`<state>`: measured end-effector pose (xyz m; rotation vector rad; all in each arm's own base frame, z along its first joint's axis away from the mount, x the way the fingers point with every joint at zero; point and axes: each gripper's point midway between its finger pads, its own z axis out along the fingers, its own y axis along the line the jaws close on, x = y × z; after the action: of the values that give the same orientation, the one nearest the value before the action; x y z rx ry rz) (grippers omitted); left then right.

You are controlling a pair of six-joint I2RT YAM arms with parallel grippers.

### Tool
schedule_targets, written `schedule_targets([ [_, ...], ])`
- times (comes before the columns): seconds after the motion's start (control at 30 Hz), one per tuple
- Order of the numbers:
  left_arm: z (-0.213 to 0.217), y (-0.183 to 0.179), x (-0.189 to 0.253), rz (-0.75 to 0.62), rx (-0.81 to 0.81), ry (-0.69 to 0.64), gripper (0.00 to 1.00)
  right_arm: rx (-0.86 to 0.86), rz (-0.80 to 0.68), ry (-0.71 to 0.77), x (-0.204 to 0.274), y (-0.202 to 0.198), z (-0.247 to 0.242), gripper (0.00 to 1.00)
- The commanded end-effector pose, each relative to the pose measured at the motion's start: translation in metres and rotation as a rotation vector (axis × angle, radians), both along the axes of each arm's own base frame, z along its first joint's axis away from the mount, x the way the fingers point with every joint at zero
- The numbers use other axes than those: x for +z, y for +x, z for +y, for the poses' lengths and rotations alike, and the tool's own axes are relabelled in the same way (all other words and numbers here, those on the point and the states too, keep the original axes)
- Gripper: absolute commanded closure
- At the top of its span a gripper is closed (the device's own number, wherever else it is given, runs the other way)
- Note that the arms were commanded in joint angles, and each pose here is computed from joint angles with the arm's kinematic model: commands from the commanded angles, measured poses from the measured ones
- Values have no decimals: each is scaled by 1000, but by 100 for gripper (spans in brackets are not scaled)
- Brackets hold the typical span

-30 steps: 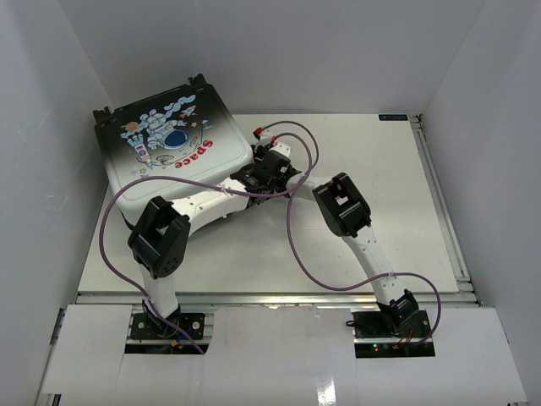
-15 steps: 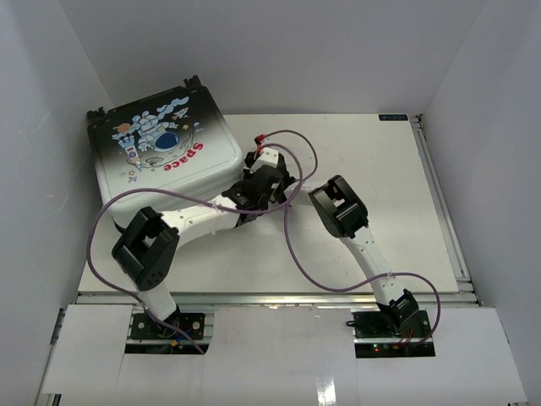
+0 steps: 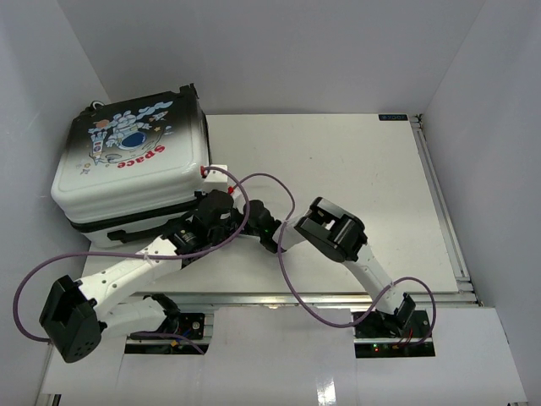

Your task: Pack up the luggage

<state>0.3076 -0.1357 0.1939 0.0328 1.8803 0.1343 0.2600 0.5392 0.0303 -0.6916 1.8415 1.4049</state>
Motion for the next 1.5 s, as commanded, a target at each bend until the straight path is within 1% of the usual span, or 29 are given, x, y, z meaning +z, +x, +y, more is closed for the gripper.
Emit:
schedule_targets([
  [0.0, -6, 2, 104, -298, 17, -317, 100, -8, 203, -70, -25, 27, -31, 92],
  [0.07, -7, 2, 98, -282, 7, -314, 100, -22, 216, -60, -18, 54, -31, 91],
  [0.2, -1, 0, 85, -257, 42, -296, 100, -100, 229, -63, -24, 76, -47, 71],
  [0.23, 0, 0, 83, -256, 50, -300, 100, -123, 226, -68, -25, 81, -52, 67],
  [0.27, 4, -2, 78, -254, 65, -304, 100, -140, 224, -64, -23, 90, -58, 66],
  [0.3, 6, -3, 73, -251, 73, -302, 100, -154, 220, -51, -18, 100, -63, 67],
  [0.33, 7, -4, 69, -249, 79, -302, 100, -166, 213, -35, -11, 110, -67, 71],
  [0.4, 10, -5, 65, -246, 88, -301, 100, -174, 187, 2, 5, 125, -73, 84],
  [0.47, 11, -5, 62, -241, 98, -291, 100, -93, 126, 62, 33, 128, -68, 85],
  [0.53, 9, -3, 57, -232, 99, -281, 100, -14, 31, 119, 61, 120, -64, 72],
  [0.63, 5, 0, 48, -218, 97, -278, 100, -14, 5, 127, 67, 123, -61, 65],
  [0.73, -3, 2, 40, -211, 71, -294, 100, -27, 8, 152, 74, 148, -45, 64],
  [0.8, -8, 5, 42, -222, 52, -305, 100, -19, 58, 131, 50, 155, -30, 66],
  [0.83, -12, 8, 43, -227, 38, -309, 100, -15, 52, 142, 51, 160, -21, 67],
  [0.9, -22, 14, 46, -227, 3, -300, 100, 3, 64, 115, 44, 155, -1, 69],
  [0.93, -28, 17, 41, -211, -6, -288, 100, 10, 41, 108, 44, 154, 6, 69],
  [1.0, -32, 23, 38, -194, 2, -271, 100, 2, 30, 78, 34, 146, 17, 69],
  [1.17, -36, 33, 31, -182, 18, -262, 100, 24, 77, 39, -1, 119, 31, 69],
  [1.23, -41, 41, 27, -168, 17, -254, 100, 66, 71, 46, -6, 103, 40, 70],
  [1.4, -54, 57, 33, -169, 17, -226, 100, 120, 16, -12, -16, 75, 60, 71],
  [1.47, -56, 62, 29, -163, 27, -203, 100, 135, 17, -15, -19, 69, 64, 71],
])
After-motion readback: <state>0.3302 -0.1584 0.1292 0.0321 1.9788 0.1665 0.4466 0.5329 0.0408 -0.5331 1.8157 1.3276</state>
